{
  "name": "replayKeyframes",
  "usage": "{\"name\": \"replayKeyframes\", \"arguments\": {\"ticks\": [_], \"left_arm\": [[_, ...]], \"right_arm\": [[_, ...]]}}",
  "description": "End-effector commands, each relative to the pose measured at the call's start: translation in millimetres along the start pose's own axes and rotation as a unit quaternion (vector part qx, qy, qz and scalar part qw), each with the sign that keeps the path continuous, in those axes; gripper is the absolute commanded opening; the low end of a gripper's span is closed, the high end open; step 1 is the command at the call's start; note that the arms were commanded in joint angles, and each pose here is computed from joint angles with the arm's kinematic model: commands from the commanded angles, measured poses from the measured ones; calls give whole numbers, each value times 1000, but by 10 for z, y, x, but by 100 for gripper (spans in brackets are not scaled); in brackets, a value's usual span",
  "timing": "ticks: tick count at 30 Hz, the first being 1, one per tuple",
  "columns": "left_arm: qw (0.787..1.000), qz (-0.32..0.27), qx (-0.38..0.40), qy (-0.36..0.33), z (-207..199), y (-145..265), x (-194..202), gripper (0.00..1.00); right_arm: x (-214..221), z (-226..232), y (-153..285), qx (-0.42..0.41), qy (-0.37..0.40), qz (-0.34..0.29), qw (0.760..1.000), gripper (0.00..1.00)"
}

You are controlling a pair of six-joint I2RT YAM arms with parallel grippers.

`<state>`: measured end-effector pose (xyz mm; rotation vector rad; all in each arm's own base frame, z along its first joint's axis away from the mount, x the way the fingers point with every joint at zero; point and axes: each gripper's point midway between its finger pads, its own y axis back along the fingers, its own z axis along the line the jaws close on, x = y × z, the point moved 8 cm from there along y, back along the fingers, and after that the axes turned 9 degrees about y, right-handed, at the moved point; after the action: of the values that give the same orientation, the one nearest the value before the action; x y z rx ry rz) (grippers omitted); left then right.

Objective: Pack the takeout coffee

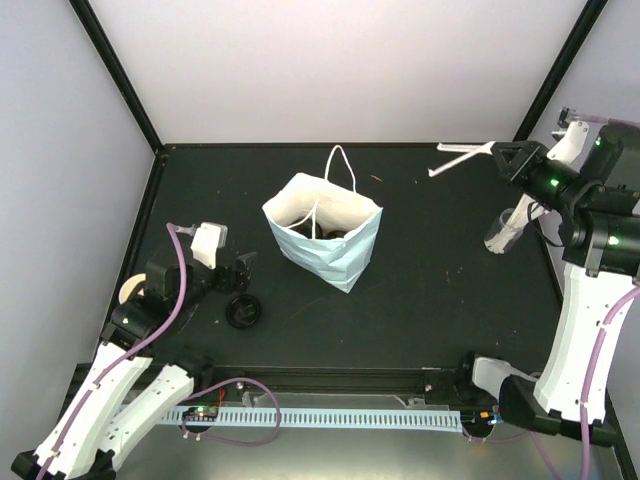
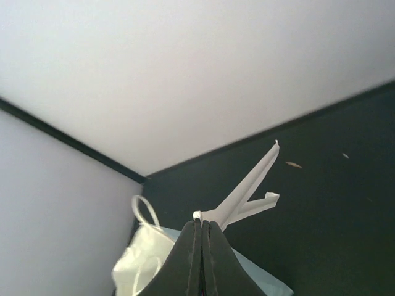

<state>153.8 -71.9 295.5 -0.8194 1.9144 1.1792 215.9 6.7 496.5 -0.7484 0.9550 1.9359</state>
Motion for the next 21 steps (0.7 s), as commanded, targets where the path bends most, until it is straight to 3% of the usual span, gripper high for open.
{"name": "replayKeyframes", "arguments": {"ticks": [1,6,21], "left_arm": [[1000,-7,-2,1,-2,-23,-32,99],[1000,-5,-3,1,0,-34,-28,99],[1000,-2,-4,1,1,-50,-20,99]], "right_arm": [[-128,352,141,-133,56,-52,988,1],[-156,599,124,-224,71,-38,971,1],[-93,1351,337,-359,153,-21,920,1]]}}
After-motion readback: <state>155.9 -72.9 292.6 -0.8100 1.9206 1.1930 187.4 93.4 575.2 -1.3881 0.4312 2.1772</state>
